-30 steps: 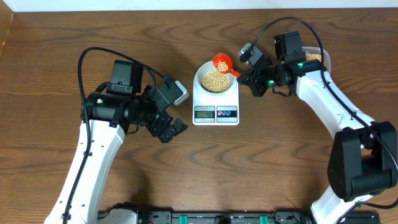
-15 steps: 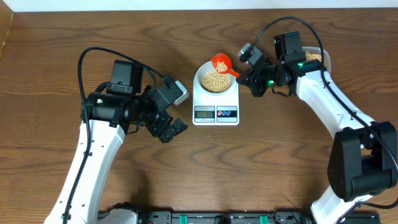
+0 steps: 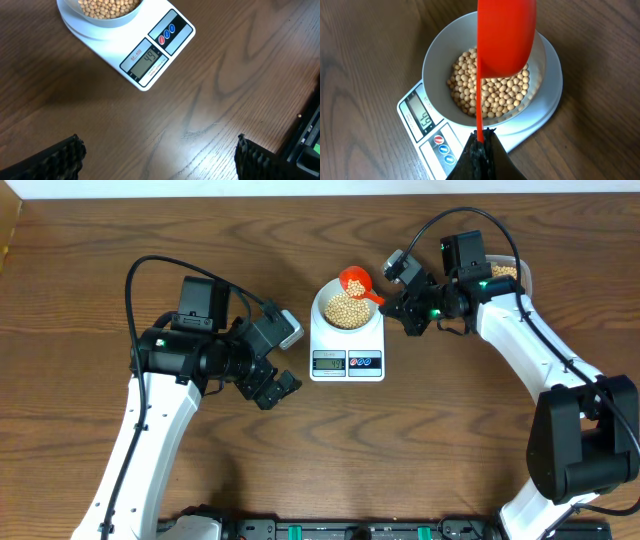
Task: Scoop item into bowl and weigh 50g on scale
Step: 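Tilt the red scoop over the bowl, trickling soybeans in slowly, then carry the red scoop right back to the soybean tub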
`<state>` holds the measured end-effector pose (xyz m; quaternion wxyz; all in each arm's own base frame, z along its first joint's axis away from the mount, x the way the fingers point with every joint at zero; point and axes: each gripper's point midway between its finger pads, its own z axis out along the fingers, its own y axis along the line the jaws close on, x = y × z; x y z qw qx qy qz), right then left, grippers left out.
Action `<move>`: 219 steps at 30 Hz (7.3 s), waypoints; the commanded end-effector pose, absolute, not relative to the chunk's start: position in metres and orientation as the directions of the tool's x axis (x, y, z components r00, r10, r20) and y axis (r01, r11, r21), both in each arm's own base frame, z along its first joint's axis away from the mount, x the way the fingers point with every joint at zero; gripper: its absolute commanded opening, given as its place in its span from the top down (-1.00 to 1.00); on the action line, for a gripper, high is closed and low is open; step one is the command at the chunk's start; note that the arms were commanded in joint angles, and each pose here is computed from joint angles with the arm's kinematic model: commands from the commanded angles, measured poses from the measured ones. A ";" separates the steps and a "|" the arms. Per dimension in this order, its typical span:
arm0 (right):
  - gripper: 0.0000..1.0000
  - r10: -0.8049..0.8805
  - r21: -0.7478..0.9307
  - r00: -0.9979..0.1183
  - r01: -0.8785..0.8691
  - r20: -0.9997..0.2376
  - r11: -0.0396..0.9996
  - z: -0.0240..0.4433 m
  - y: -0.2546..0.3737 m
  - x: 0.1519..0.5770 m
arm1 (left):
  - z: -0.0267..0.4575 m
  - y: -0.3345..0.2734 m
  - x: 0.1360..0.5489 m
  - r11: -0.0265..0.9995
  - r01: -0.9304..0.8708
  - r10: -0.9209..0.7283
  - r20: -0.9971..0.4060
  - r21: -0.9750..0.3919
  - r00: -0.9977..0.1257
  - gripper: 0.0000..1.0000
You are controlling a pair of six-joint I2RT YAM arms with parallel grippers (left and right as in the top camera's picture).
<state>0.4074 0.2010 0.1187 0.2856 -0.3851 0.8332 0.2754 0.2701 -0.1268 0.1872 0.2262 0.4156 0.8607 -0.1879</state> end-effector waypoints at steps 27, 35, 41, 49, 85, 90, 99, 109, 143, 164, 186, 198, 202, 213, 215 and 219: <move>0.98 -0.492 0.202 -0.542 -0.785 -0.681 0.585 0.124 0.195 0.410 | 0.194 -0.124 0.271 0.583 0.806 0.636 -0.557 -0.107 -0.534 -0.96; 0.98 -0.489 0.192 -0.532 -0.788 -0.691 0.585 0.130 0.195 0.411 | 0.194 -0.124 0.271 0.583 0.806 0.636 -0.557 -0.107 -0.534 -0.96; 0.98 -0.469 0.229 -0.519 -0.807 -0.715 0.544 0.139 0.203 0.405 | 0.194 -0.124 0.271 0.583 0.806 0.636 -0.557 -0.107 -0.534 -0.96; 0.98 -0.403 0.312 -0.607 -0.744 -0.685 0.591 0.139 0.203 0.404 | 0.194 -0.124 0.271 0.583 0.806 0.636 -0.557 -0.107 -0.534 -0.96; 0.98 -0.439 0.316 -0.588 -0.774 -0.680 0.548 0.137 0.203 0.393 | 0.194 -0.124 0.271 0.583 0.806 0.636 -0.557 -0.107 -0.534 -0.96; 0.98 -0.437 0.315 -0.581 -0.780 -0.687 0.541 0.138 0.204 0.394 | 0.194 -0.124 0.271 0.583 0.806 0.636 -0.557 -0.107 -0.534 -0.96; 0.98 -0.439 0.282 -0.563 -0.783 -0.700 0.555 0.140 0.202 0.401 | 0.194 -0.124 0.271 0.583 0.806 0.636 -0.557 -0.107 -0.534 -0.96; 0.98 -0.437 0.279 -0.564 -0.780 -0.701 0.560 0.140 0.202 0.402 | 0.194 -0.124 0.271 0.583 0.806 0.636 -0.557 -0.107 -0.534 -0.96; 0.98 -0.464 0.221 -0.552 -0.776 -0.693 0.591 0.135 0.200 0.408 | 0.194 -0.124 0.271 0.583 0.806 0.636 -0.557 -0.107 -0.534 -0.96; 0.98 -0.436 0.282 -0.554 -0.789 -0.709 0.545 0.142 0.211 0.400 | 0.194 -0.124 0.271 0.583 0.806 0.636 -0.557 -0.107 -0.534 -0.96; 0.98 -0.200 0.542 -0.701 -0.672 -0.684 0.505 0.171 0.195 0.405 | 0.194 -0.124 0.271 0.583 0.806 0.636 -0.557 -0.107 -0.534 -0.96; 0.98 -0.057 0.604 -0.729 -0.606 -0.682 0.518 0.184 0.137 0.423 | 0.194 -0.124 0.271 0.583 0.806 0.636 -0.557 -0.107 -0.534 -0.96; 0.98 -0.007 0.630 -0.737 -0.583 -0.676 0.514 0.188 0.116 0.425 | 0.194 -0.124 0.271 0.583 0.806 0.636 -0.557 -0.107 -0.534 -0.96; 0.98 0.115 0.670 -0.785 -0.431 -0.608 0.604 0.175 0.033 0.417 | 0.194 -0.124 0.271 0.583 0.806 0.636 -0.557 -0.107 -0.534 -0.95; 0.98 0.121 0.652 -0.779 -0.417 -0.615 0.633 0.171 0.014 0.414 | 0.194 -0.124 0.271 0.583 0.806 0.636 -0.557 -0.107 -0.534 -0.96; 0.98 0.080 0.566 -0.780 -0.375 -0.621 0.734 0.153 -0.016 0.412 | 0.194 -0.124 0.271 0.583 0.806 0.636 -0.557 -0.107 -0.534 -0.96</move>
